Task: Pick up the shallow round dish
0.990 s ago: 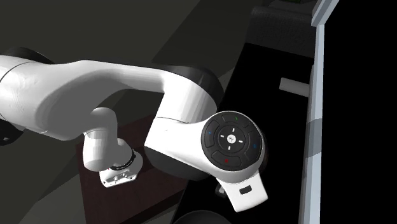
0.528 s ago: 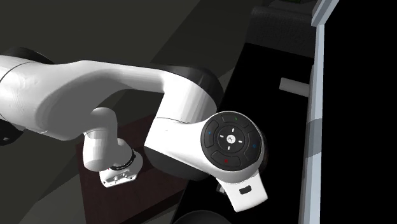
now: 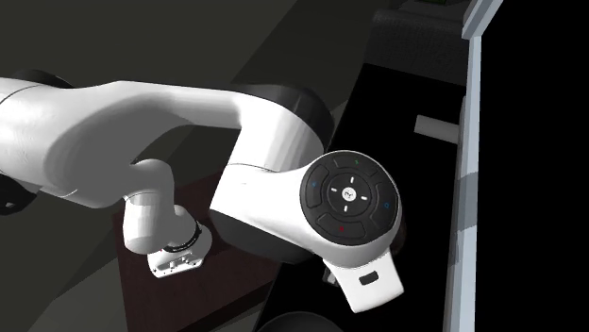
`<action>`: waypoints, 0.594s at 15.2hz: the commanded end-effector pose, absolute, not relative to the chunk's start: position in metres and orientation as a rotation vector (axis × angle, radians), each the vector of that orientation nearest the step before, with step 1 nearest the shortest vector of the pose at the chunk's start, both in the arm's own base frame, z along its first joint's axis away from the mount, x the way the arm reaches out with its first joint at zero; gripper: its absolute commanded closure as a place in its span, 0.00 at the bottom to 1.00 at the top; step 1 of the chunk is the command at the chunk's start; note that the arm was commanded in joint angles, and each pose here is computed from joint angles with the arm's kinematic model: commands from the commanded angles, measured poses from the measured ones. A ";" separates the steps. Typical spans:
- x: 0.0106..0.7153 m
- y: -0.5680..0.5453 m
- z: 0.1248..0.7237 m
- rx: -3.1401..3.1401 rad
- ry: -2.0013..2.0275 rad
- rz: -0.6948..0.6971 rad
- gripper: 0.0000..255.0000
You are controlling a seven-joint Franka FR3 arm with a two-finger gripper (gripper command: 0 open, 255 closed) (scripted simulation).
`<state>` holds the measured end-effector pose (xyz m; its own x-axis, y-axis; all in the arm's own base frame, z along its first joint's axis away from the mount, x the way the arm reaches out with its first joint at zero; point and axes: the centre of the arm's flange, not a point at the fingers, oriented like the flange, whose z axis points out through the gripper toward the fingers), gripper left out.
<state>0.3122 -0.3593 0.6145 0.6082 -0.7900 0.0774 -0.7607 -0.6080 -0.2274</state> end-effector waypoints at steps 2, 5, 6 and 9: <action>0.311 -0.359 0.631 -2.660 1.294 -0.256 1.00; 0.311 -0.359 0.647 -2.660 1.294 -0.256 1.00; 0.311 -0.359 0.652 -2.660 1.294 -0.256 1.00; 0.311 -0.359 0.668 -2.660 1.294 -0.256 1.00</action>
